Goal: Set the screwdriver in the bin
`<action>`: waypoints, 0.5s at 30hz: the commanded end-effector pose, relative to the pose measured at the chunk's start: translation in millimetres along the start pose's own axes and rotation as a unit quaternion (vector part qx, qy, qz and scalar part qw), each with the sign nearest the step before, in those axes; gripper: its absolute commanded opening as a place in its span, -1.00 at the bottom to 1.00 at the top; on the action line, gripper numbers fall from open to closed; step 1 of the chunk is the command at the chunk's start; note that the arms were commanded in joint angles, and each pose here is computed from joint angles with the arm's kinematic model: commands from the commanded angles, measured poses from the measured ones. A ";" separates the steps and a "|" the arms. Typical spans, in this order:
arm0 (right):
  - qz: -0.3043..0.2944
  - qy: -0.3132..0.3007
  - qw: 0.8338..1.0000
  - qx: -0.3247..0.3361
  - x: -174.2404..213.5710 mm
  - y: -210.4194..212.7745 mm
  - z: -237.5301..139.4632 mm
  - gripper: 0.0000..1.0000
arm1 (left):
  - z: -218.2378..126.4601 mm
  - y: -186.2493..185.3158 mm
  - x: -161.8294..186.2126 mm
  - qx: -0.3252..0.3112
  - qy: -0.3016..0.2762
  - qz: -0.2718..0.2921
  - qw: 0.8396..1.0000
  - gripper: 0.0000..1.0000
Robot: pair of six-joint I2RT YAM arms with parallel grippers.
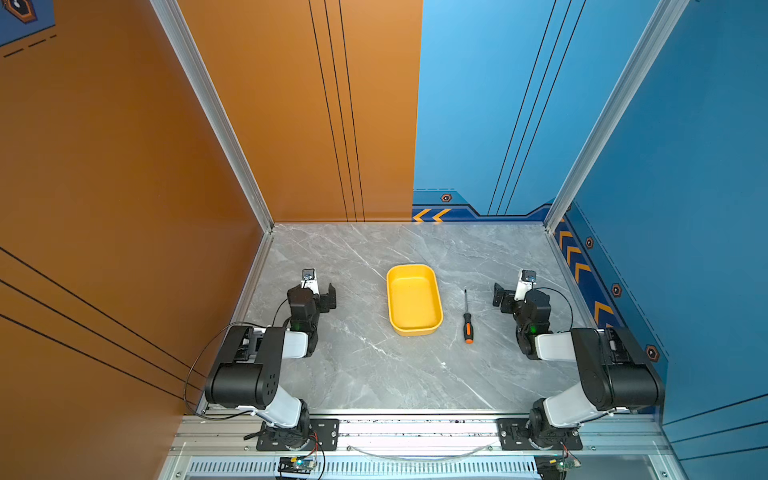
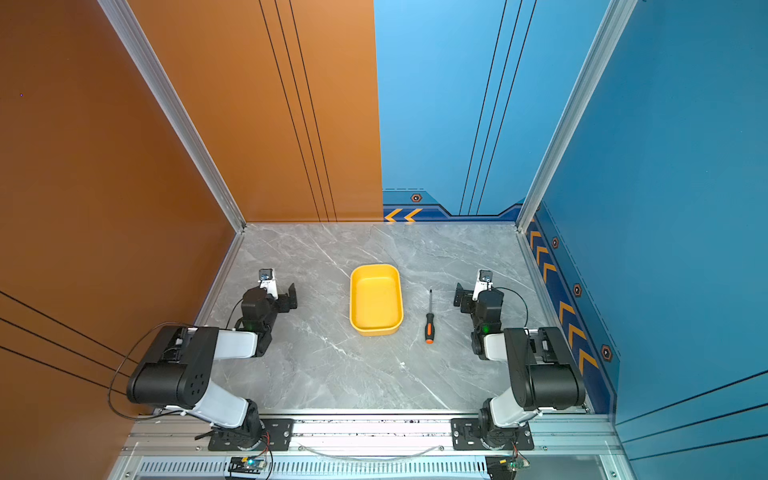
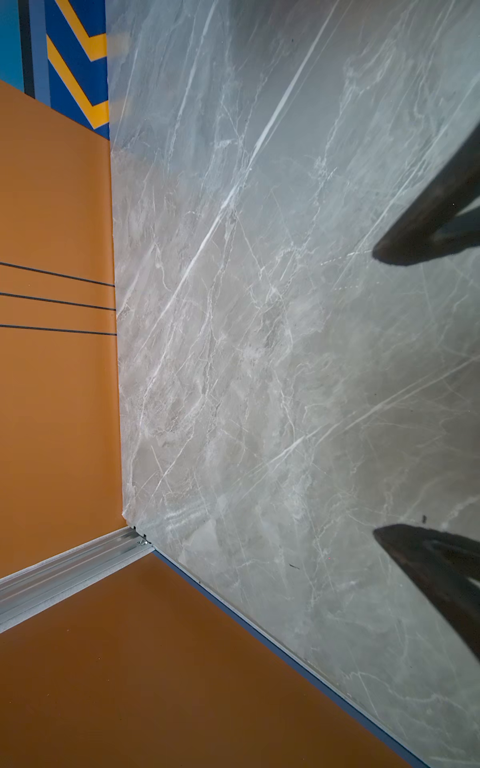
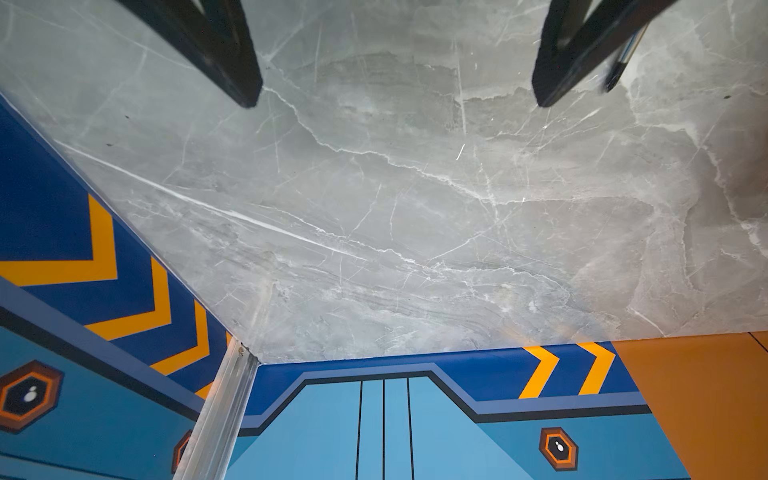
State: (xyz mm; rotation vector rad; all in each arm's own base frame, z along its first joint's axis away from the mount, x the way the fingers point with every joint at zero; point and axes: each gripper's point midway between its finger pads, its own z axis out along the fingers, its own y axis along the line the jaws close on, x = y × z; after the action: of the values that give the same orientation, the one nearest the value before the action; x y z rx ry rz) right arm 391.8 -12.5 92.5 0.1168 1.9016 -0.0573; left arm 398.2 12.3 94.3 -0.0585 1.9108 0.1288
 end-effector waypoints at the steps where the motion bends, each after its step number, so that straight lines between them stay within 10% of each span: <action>1: 0.003 0.004 1.000 -0.001 -0.9 -0.5 3.2 0.99 | -0.3 1.1 5.1 -0.006 0.004 0.001 1.000 0.96; 15: 0.012 0.007 0.998 0.055 -13.0 -16.6 -1.8 1.00 | -1.2 3.5 3.8 -0.002 0.001 -0.007 1.000 0.96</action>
State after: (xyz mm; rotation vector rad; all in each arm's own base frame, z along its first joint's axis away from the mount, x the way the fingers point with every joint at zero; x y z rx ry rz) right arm 390.1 -22.6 90.8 0.1646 1.9156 -0.1114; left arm 398.2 13.3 94.3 -0.0611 1.9108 0.1299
